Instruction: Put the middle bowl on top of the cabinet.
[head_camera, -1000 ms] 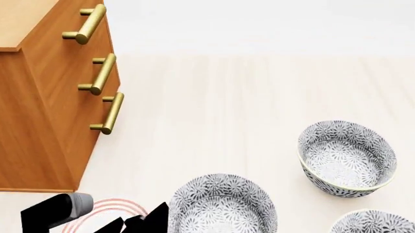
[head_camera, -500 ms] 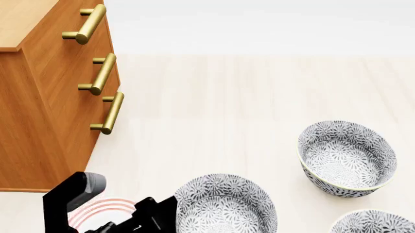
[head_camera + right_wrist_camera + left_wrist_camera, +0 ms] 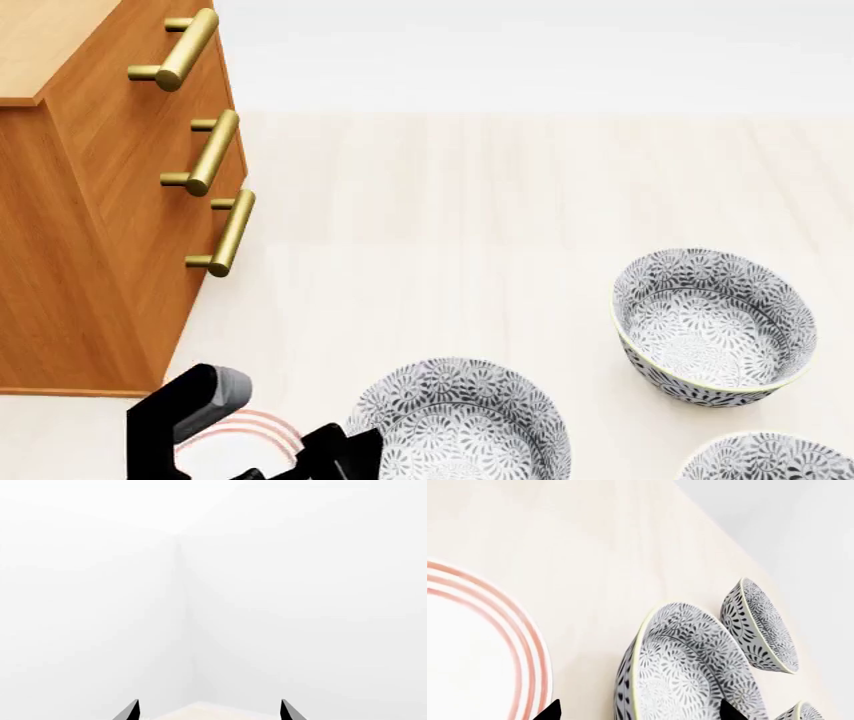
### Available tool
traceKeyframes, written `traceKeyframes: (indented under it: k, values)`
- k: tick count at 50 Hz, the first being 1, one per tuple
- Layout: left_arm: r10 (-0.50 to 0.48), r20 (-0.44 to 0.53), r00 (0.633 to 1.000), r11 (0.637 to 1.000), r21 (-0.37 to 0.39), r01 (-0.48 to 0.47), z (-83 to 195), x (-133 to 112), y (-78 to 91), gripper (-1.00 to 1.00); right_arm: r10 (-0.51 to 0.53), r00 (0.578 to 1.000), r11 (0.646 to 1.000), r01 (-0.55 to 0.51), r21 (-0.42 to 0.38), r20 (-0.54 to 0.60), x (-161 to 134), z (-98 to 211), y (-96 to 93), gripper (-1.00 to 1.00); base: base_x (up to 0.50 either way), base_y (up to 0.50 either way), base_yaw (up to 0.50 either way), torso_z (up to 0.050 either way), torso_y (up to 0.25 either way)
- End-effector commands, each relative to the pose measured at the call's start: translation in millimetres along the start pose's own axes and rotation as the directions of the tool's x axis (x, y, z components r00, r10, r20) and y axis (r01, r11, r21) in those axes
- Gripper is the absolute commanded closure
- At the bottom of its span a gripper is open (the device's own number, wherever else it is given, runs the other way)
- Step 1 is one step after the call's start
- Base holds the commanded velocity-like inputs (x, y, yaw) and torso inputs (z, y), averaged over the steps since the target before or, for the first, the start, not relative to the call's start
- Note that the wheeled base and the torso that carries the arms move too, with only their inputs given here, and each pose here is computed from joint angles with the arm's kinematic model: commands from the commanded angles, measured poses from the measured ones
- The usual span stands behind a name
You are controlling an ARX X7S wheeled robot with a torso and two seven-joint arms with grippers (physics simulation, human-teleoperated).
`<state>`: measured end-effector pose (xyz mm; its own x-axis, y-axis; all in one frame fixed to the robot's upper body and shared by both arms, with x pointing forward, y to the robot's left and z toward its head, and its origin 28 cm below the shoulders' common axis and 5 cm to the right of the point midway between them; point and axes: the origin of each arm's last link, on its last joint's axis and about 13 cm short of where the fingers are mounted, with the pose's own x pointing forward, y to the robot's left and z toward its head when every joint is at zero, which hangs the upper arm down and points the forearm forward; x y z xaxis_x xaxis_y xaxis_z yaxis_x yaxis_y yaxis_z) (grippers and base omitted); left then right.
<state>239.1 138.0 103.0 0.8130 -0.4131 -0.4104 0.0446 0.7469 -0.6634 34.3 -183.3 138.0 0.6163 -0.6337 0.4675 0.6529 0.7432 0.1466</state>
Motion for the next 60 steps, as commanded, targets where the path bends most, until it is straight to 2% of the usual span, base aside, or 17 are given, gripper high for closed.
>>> traceKeyframes:
  k: [1, 17, 37, 60]
  values:
    - [-0.037, 0.003, 0.999, 0.999, -0.024, 0.037, -2.2, 4.7, 0.6, -1.00, 0.005, 1.000, 0.999, -0.005, -0.039, 0.015, -0.7, 0.5, -3.3, -1.00, 0.00, 0.00, 0.00, 0.000, 0.000]
    - [-0.060, -0.026, 0.998, 0.998, -0.022, 0.060, -4.3, 5.7, -1.5, -1.00, 0.008, 1.000, 0.999, -0.008, -0.039, 0.021, -0.6, 0.9, -3.1, -1.00, 0.00, 0.00, 0.00, 0.000, 0.000]
    - [-0.024, -0.055, 0.998, 1.000, -0.019, 0.023, -5.3, 16.5, 1.6, -1.00, 0.013, 1.000, 0.999, -0.012, -0.039, 0.025, -0.3, 2.7, -1.4, -1.00, 0.00, 0.00, 0.00, 0.000, 0.000]
    - [-0.031, -0.085, 0.996, 0.999, -0.013, 0.030, -8.5, 20.4, 2.4, -1.00, 0.016, 0.999, 0.999, -0.015, -0.040, 0.033, 0.5, 3.3, -3.2, -1.00, 0.00, 0.00, 0.00, 0.000, 0.000]
